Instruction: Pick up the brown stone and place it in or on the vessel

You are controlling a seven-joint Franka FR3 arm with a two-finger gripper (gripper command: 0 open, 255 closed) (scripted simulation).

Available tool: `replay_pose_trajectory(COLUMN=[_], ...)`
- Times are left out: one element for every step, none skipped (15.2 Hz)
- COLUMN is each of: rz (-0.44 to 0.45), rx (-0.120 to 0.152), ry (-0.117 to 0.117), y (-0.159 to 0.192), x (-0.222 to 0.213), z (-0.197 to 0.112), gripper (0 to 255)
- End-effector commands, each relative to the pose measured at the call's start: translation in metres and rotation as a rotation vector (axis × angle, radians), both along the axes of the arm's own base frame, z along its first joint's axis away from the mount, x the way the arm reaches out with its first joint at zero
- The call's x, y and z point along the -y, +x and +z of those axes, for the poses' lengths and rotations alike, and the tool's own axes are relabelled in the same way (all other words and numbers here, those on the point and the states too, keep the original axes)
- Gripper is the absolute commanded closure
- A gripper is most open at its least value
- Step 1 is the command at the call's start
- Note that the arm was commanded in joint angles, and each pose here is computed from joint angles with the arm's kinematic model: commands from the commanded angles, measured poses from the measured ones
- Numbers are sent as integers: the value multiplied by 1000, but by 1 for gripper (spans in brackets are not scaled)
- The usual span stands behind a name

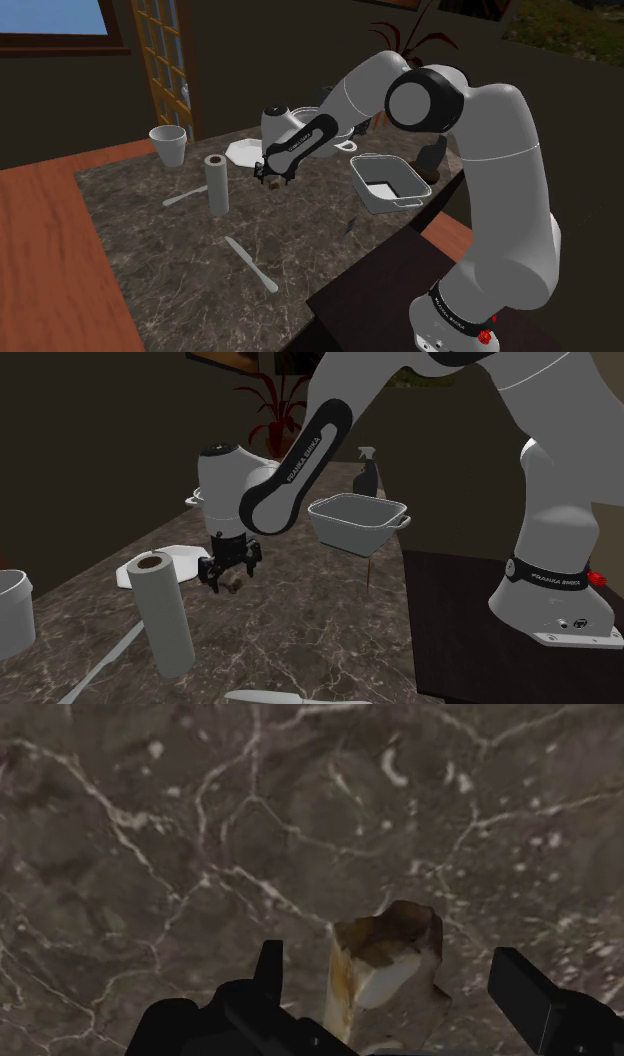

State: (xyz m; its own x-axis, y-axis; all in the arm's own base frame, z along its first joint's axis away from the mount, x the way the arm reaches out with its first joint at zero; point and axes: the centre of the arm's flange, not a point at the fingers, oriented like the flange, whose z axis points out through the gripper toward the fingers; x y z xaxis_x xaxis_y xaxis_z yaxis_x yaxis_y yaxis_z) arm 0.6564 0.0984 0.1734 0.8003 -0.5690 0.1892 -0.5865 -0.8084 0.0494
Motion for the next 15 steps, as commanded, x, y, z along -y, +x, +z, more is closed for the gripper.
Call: replay_pose_trajectory(rz=[0,0,0,0,0,0,0,0,0,0,0,0,0,0,0], rx=[0,0,0,0,0,0,0,0,0,0,0,0,0,0,0], ry=[0,0,0,0,0,0,0,0,0,0,0,0,0,0,0], y=[1,1,1,1,1,1,1,1,1,1,1,1,1,1,1], x=[1,1,1,1,1,1,1,1,1,1,1,1,1,1,1], z=[-4,-3,-3,-3,-3,-3,-3,-3,-3,-3,-3,-4,-4,-4,-4], gripper=[0,0,0,0,0,0,0,0,255,255,255,255,255,255,255])
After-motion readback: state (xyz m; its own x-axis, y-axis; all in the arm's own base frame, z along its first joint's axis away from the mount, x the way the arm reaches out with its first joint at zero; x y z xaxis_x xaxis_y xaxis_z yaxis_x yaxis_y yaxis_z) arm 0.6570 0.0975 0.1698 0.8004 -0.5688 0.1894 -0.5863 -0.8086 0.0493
